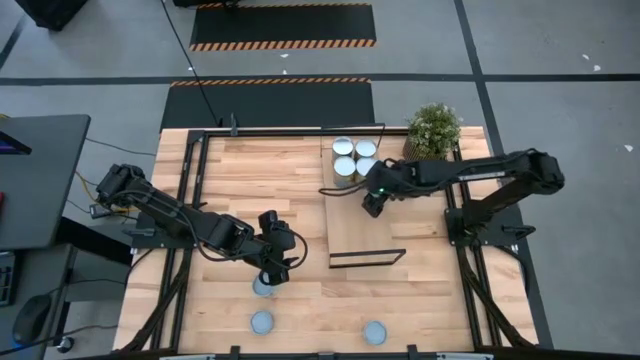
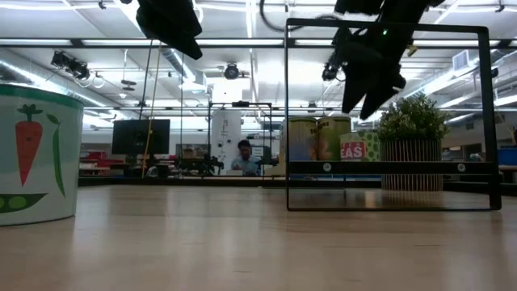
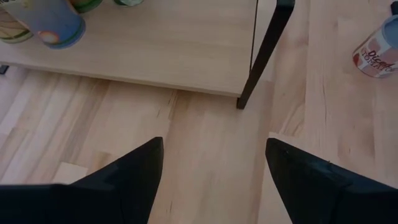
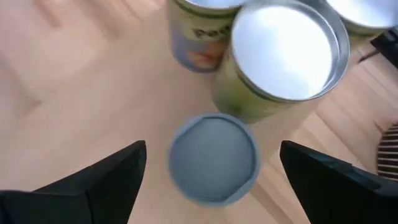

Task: Pick and place cans onto a shelf
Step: Put the canned diced tomatoes on the shelf

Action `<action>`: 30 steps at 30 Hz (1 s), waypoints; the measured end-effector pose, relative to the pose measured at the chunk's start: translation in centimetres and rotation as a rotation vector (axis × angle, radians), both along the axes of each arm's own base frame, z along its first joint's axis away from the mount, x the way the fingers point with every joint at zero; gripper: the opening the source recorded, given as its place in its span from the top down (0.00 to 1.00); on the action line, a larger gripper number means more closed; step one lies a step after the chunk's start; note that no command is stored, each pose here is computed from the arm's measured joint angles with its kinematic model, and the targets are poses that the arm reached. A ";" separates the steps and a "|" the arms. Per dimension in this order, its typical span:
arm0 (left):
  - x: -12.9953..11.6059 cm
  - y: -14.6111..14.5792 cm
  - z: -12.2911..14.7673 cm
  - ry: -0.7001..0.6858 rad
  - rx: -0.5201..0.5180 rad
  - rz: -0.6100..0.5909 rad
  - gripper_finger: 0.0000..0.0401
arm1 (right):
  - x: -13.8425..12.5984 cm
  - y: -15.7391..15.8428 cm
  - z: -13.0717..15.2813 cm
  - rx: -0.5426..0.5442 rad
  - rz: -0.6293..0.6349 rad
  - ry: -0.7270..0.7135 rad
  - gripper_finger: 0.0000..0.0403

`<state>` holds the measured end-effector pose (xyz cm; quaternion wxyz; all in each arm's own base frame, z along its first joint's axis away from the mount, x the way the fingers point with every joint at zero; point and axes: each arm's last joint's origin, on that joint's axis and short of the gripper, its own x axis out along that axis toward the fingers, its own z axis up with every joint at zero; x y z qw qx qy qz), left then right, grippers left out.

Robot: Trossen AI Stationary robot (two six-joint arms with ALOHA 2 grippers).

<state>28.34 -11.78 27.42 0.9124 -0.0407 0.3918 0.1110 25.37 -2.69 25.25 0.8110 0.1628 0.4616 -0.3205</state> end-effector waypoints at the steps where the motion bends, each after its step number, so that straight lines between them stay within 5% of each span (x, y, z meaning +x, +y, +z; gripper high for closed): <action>1: 0.0 0.0 0.0 0.000 -0.002 0.001 0.28 | -0.2 0.3 0.4 0.004 0.014 -0.017 0.06; 10: 0.0 0.0 0.0 0.003 0.000 -0.005 0.28 | -1.7 6.1 4.9 -0.120 0.288 -0.314 0.06; 17: 0.0 0.0 0.0 0.003 0.000 -0.004 0.28 | -1.9 13.4 7.1 -0.164 0.677 -0.576 0.06; 23: 0.0 0.0 0.0 0.004 0.001 -0.005 0.28 | -2.3 20.0 5.2 -0.290 0.914 -0.583 0.06; 30: 0.0 0.0 0.0 0.006 0.002 -0.005 0.28 | -1.9 24.6 1.1 -0.271 1.015 -0.508 0.06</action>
